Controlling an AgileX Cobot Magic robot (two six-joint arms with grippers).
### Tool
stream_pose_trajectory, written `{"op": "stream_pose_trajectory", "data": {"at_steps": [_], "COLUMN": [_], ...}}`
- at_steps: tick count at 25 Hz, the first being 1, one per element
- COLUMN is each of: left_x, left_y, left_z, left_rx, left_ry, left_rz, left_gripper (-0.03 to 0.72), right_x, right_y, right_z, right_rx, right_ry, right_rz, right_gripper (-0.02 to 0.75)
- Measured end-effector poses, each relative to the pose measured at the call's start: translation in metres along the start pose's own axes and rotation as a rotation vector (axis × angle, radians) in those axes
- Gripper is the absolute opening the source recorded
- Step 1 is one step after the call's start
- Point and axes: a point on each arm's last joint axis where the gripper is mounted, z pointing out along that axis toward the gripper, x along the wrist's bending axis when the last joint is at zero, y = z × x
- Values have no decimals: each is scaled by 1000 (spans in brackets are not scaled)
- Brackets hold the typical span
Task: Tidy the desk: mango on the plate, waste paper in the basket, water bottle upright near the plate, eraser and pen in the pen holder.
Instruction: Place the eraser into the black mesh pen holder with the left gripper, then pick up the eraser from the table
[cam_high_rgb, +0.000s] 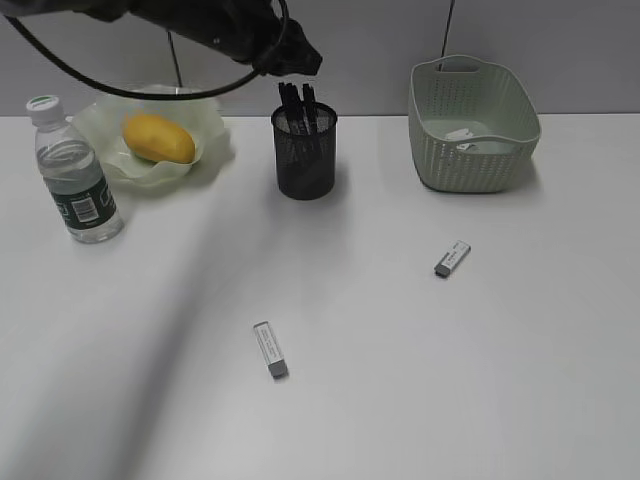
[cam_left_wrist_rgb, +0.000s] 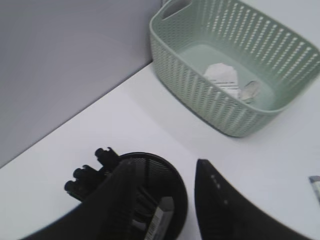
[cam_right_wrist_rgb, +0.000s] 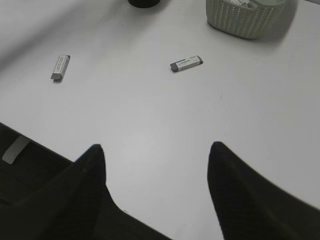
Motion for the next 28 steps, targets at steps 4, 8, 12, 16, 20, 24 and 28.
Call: {"op": "stream_pose_trajectory", "data": {"at_steps": [4,8,12,16,20,24,28], "left_x": [-15,-22,-20,-12,-11,-20,-27], "left_y": [11,6,-5,-3,3,-13,-50], "left_z": [-31,-59,-82,-106,-135,-160,-184], "left_rx": [80,291,513,567,534,564,649], "left_ry": [-76,-75,9,188,280,290,295], "left_rz": [12,1,-52,-149,-220,-241,-287], "left_gripper": [307,309,309,309,309,309,309], "right_x": [0,0,0,0,0,0,0], "right_y": [0,0,0,0,0,0,0], "right_z": [0,0,0,0,0,0,0], "right_rx": [0,-1,-1,-2,-3,-3,-4], "right_ry": [0,0,0,-1,-1,-3,-3], "right_rz": [1,2,2,3,2,1,1], "right_gripper": [510,510,510,510,510,510,510]}}
